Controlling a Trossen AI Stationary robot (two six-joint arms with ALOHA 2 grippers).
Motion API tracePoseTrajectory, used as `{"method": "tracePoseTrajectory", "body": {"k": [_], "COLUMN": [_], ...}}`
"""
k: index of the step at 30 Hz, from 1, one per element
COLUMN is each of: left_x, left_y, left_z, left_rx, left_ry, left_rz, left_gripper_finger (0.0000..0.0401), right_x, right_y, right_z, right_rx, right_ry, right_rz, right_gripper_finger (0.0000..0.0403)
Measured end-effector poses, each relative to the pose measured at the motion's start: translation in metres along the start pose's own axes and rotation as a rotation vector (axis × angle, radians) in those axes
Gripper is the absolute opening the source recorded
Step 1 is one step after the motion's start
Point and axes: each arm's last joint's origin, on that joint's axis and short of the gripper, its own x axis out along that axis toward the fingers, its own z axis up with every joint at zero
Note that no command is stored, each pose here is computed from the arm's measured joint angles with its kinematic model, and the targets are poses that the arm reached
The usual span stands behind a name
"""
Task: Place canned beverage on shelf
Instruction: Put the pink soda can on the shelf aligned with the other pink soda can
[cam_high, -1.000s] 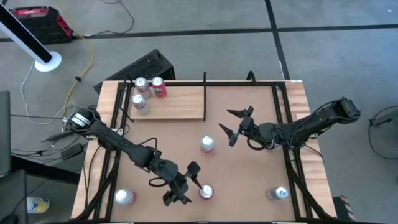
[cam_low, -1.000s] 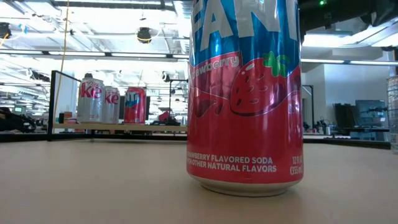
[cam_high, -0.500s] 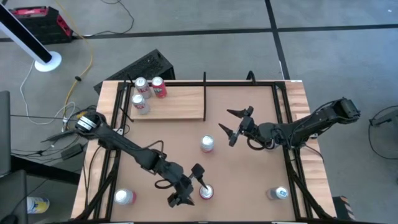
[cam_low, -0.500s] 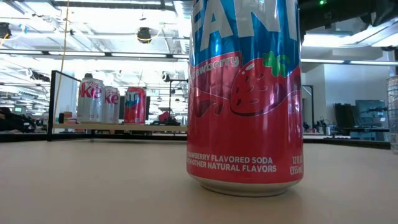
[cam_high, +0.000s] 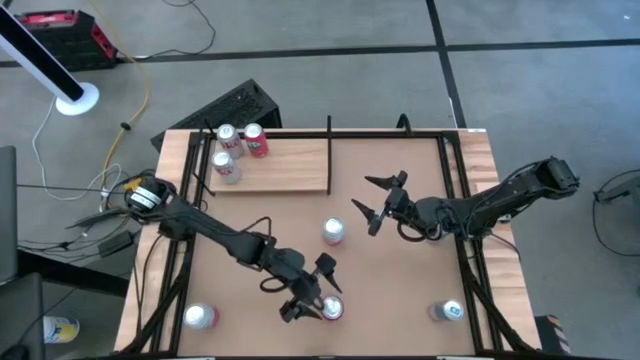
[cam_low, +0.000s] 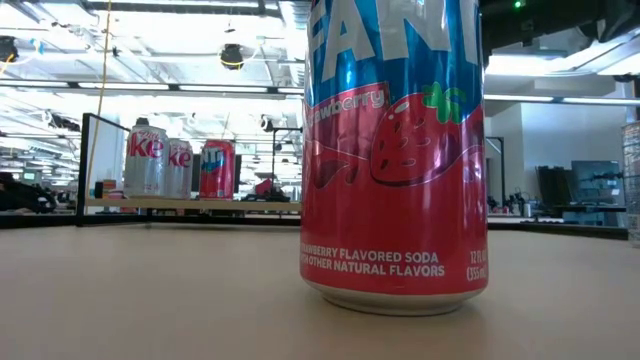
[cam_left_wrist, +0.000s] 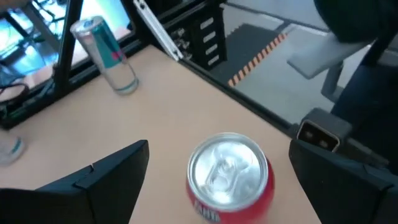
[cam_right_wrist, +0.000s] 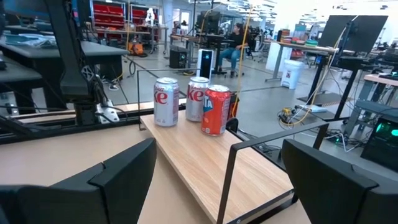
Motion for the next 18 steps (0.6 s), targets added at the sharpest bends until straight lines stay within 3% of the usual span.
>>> {"method": "tracePoseTrajectory", "body": {"k": [10, 18], "left_x": [0.021, 0.020], "left_y": [0.010, 0.014], "left_z": [-0.027, -0.029], "left_rx": [-0.153, -0.151], "left_ry": [-0.011, -0.001], "left_rz": [-0.105, -0.101], "left_gripper_finger": [0.0375, 0.0375], "right_x": [-0.001, -0.002], "right_y": [0.001, 0.002], "right_z": [0.001, 0.001], "right_rx": [0.006, 0.004], "right_ry": [-0.007, -0.008], "right_rz": [0.009, 0.014], "right_gripper_finger": [0.0370, 0.0370]}}
